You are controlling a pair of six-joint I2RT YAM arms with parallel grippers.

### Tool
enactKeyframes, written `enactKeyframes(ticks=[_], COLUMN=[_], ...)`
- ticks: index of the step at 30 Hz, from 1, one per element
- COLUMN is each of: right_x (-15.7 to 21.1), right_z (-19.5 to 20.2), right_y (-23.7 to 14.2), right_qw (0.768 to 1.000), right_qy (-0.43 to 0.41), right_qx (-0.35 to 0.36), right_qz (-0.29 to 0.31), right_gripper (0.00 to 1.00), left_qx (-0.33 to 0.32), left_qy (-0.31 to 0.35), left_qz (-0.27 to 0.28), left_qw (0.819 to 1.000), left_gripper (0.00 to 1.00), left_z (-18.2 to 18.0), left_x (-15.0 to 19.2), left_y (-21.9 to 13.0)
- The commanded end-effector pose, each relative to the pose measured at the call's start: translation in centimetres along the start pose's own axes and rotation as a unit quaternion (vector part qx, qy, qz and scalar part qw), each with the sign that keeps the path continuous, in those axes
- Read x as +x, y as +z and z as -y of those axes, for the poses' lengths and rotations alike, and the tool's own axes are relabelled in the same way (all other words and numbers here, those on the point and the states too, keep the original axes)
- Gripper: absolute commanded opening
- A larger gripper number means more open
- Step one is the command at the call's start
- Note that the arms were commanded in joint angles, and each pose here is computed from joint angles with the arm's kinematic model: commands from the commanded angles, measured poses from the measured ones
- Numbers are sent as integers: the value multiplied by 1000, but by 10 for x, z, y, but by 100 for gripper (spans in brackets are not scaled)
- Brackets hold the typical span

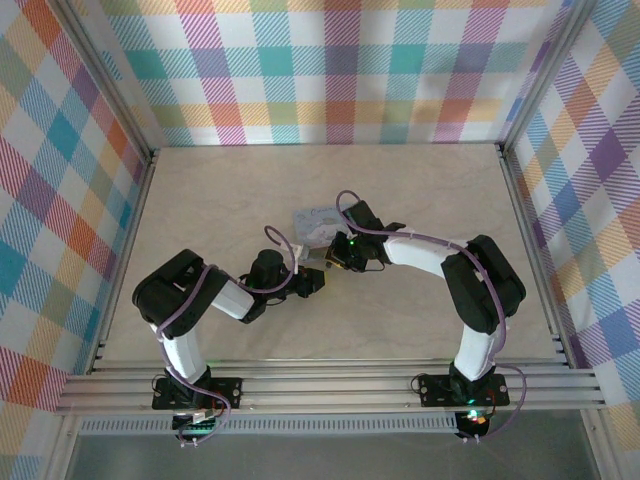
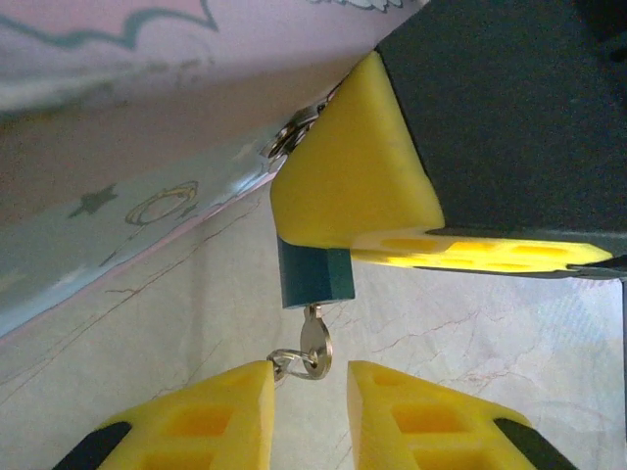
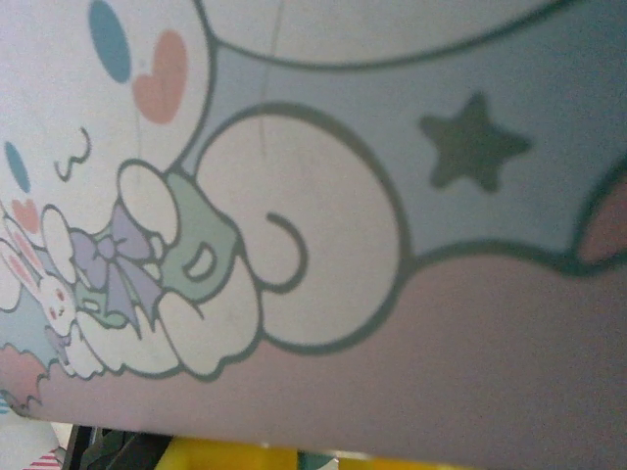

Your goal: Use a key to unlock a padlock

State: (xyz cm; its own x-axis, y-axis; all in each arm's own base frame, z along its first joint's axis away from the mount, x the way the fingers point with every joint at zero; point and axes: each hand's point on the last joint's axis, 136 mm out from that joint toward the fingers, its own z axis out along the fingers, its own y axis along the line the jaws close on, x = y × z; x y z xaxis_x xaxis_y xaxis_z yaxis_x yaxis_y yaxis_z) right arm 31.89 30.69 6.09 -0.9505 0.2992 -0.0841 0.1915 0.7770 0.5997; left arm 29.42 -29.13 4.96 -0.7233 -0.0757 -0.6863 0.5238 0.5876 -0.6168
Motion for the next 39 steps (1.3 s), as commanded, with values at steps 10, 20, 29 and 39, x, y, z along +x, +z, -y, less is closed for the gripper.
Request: enactKeyframes(ticks=[10, 20, 29, 39], right_x=[10, 23, 28, 24], right_z=[-13, -21, -12, -5], right_y=[-1, -7, -17, -28], right_qw=[999, 995, 995, 998], right_qy=[25, 25, 24, 15], right_qx=[-20, -23, -3, 7], right_qz=[-41, -95, -94, -64], right_gripper=[0, 0, 41, 60], left_qx=[26, -72, -116, -123], left_qy=[25, 185, 249, 228], left_qz=[42, 41, 37, 32], left_qw=[998, 979, 961, 965], left_gripper=[0, 0, 0, 0], left_z=[13, 21, 23, 15], left_x=[-20, -16, -12, -4], left_y=[5, 8, 5, 6])
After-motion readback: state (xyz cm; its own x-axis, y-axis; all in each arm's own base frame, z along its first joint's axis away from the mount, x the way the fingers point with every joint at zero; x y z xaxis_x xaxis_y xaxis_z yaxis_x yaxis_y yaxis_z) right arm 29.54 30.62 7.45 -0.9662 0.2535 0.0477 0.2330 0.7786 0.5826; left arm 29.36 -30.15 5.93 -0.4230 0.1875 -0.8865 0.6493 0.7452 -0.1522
